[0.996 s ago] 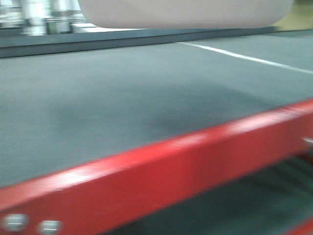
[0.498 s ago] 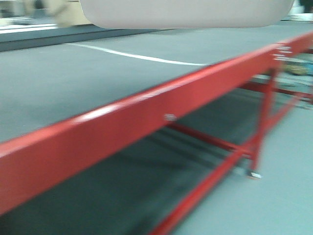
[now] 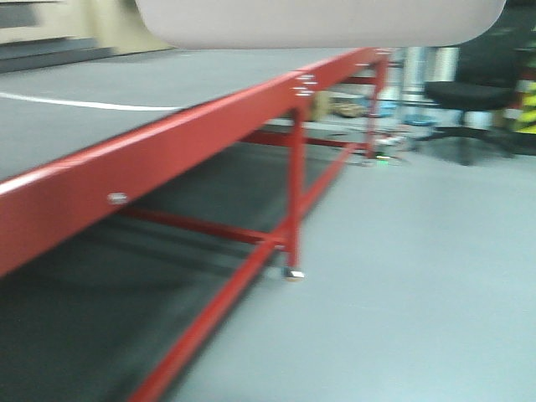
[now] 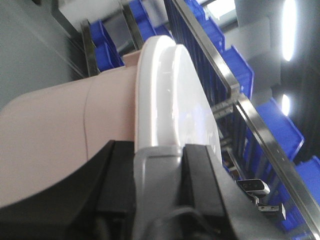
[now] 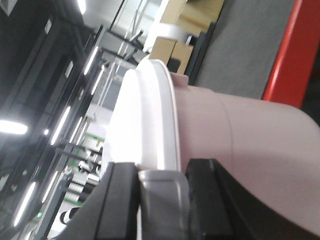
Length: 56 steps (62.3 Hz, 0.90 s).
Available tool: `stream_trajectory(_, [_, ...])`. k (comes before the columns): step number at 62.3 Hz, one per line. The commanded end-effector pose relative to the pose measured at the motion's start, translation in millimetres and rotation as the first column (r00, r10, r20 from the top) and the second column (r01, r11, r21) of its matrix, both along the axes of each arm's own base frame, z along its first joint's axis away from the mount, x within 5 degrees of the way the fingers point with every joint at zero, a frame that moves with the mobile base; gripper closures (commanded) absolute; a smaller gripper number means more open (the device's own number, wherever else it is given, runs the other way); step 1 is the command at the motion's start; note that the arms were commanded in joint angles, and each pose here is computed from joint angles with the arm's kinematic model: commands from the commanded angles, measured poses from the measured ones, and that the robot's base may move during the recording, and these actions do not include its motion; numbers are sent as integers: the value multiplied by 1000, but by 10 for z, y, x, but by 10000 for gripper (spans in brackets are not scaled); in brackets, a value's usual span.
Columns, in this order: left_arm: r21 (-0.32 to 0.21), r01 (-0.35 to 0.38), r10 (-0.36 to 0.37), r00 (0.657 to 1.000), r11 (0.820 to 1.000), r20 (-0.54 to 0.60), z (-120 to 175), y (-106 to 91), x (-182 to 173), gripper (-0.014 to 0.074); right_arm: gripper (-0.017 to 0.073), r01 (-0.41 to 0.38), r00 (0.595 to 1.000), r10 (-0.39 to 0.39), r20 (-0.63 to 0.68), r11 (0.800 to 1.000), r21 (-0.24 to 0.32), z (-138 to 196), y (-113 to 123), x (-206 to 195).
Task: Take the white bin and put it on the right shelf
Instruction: 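Carry the held bin past the red table toward the steel shelves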
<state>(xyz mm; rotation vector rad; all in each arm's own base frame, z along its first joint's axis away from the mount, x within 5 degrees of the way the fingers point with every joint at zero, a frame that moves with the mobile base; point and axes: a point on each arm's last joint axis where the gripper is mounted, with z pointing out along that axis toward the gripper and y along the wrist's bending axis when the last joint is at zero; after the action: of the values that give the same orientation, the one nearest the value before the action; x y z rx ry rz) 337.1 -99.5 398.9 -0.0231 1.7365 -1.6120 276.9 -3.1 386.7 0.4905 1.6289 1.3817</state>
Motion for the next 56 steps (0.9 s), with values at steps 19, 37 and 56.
stream_trajectory(19, [-155,388,-355,913,909,200,438,-224,-497,711,500,-187,975,174,140,978,87,303,197,-171])
stream_trajectory(37, [-155,388,-355,913,909,200,438,-224,-497,711,500,-187,975,174,140,978,87,303,197,-171])
stream_trajectory(56, [-153,388,-356,913,909,200,437,-225,-497,711,500,-187,975,174,140,978,87,303,197,-171])
